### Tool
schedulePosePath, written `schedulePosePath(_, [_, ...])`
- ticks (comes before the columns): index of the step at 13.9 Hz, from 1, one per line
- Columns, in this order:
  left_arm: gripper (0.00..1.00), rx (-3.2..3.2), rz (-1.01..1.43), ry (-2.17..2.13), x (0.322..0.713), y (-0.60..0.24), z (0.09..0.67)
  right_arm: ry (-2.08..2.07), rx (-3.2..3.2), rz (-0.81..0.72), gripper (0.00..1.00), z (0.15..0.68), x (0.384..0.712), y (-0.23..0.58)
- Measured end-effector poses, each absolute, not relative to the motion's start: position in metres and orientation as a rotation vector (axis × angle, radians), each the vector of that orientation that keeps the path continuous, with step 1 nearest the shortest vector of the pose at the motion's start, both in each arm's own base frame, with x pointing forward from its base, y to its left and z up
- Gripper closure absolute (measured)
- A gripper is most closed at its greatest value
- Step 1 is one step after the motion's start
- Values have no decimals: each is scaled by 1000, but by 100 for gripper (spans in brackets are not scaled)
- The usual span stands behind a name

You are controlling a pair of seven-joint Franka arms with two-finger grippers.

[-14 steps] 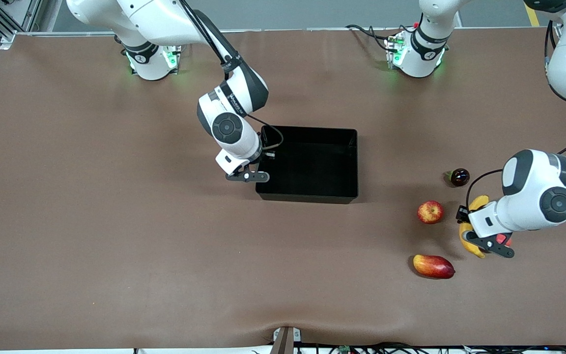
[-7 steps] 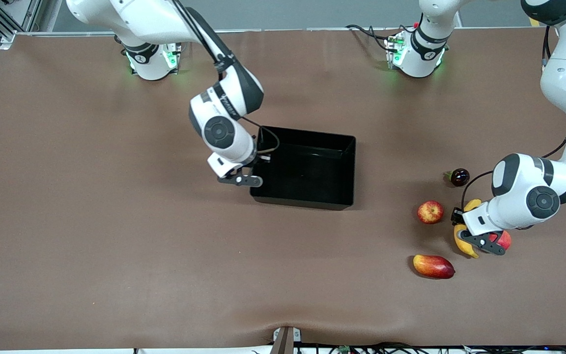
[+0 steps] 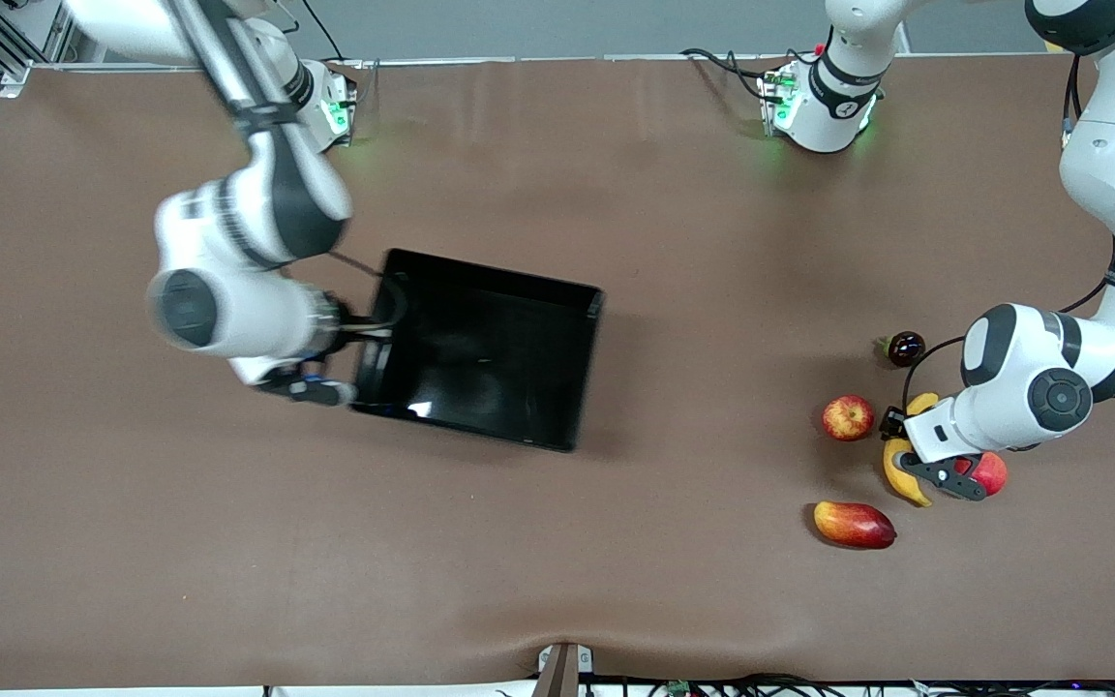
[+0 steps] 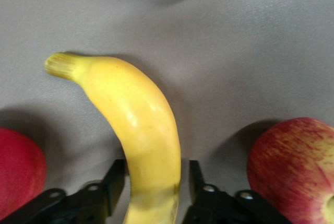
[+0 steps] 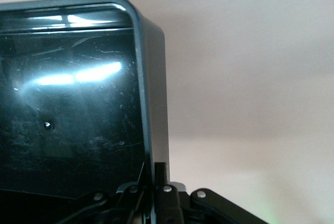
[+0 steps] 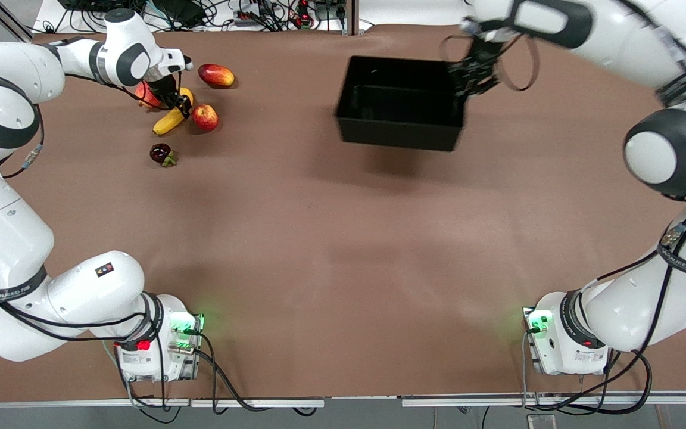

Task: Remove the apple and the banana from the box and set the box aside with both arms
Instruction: 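Release the banana by the apples while the right gripper drags the box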

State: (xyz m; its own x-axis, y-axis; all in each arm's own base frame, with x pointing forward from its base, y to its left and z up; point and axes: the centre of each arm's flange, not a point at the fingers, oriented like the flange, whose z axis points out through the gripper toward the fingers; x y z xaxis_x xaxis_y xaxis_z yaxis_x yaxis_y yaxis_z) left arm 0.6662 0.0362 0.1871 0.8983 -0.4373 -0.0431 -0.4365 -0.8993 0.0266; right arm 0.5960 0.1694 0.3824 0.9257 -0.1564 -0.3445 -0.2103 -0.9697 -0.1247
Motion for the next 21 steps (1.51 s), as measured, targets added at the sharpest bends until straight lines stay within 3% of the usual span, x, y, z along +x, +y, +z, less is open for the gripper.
schedulePosePath(4, [0,3096,10,-659,673,57,227,164,-2956,485,94,369,612,5])
schedulePosePath(11, [0,3165,232,-461,666,52,405,176,-2950,407,94,309,591,-180])
schedulePosePath(18, [0,3148,128,-176,610,20,550,155,-2948,365,94,238,567,-239])
schedulePosePath(21, [0,3192,179,-142,602,35,613,98,-2939,369,67,244,570,-235])
